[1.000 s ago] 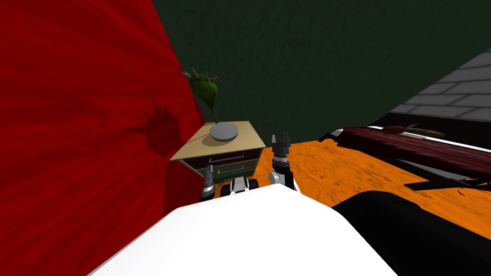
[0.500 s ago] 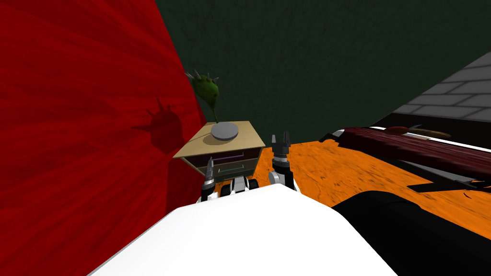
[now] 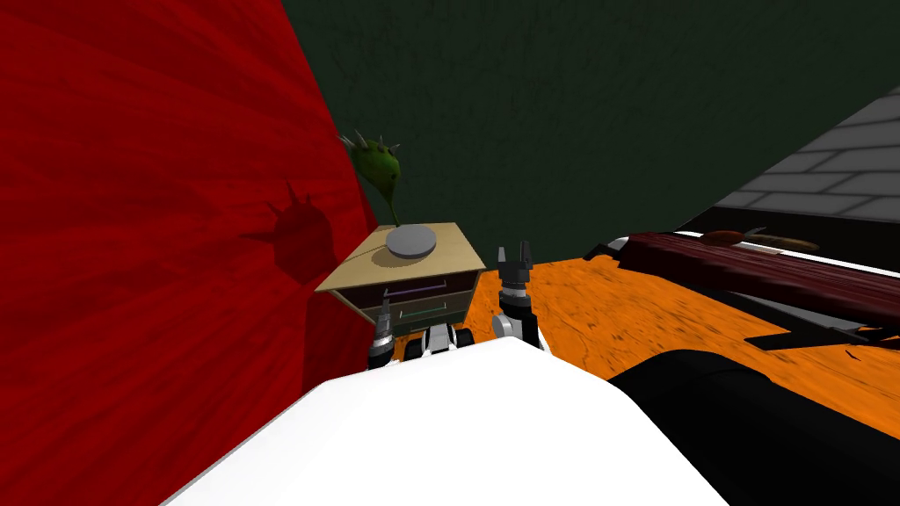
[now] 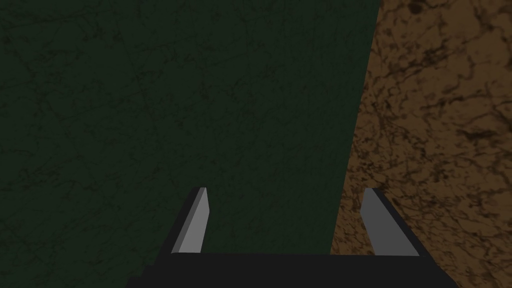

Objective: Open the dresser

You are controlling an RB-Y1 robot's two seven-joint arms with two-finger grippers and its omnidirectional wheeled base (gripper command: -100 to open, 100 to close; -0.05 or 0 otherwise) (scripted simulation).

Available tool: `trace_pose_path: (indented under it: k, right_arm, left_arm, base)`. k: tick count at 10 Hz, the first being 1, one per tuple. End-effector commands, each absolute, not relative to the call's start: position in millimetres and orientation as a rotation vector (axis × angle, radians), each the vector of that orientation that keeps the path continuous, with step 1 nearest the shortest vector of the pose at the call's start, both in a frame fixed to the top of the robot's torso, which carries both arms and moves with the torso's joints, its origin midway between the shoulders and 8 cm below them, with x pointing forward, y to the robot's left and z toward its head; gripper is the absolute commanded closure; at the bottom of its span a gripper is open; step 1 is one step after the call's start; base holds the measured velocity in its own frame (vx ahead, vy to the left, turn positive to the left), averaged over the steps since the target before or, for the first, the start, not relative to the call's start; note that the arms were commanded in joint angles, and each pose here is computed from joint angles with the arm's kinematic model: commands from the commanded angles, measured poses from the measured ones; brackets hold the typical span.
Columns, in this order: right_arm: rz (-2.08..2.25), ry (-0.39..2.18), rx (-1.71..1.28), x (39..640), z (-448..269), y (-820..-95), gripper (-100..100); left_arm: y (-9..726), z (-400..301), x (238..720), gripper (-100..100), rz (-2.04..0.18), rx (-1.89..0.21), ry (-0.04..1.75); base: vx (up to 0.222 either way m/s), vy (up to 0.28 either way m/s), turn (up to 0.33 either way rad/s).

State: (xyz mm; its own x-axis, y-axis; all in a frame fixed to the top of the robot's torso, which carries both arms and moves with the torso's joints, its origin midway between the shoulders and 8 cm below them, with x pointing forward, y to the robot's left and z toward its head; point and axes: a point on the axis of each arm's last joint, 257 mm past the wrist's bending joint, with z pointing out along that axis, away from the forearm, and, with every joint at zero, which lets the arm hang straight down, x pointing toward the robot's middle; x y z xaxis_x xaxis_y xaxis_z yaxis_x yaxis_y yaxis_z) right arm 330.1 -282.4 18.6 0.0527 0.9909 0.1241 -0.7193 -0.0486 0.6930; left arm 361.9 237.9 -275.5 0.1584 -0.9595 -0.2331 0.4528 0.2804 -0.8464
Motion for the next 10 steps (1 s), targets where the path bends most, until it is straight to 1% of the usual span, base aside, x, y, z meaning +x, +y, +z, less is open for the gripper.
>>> trace_pose_path:
  k: [1,2,3,10]
  right_arm:
    - [1.481,0.492,0.709,330.1,18.6,-282.4,0]
    - [1.481,0.492,0.709,330.1,18.6,-282.4,0]
    - [1.481,0.492,0.709,330.1,18.7,-282.3,0]
    - [1.481,0.492,0.709,330.2,18.7,-282.3,0]
  left_arm:
    - [239.2,-281.6,348.4,100,-1.136,-0.707,0.894]
    - [240.5,-280.9,351.9,100,-1.136,-0.707,0.896]
    - [252.3,-280.7,353.8,-100,-1.121,-0.673,0.926]
    - [284.5,-276.7,387.0,-100,-1.064,-0.597,1.04]
  base:
    - [0.027,0.007,-0.009]
    - [0.013,0.002,-0.001]
    - [-0.006,-0.003,0.005]
    - [-0.042,-0.017,0.01]
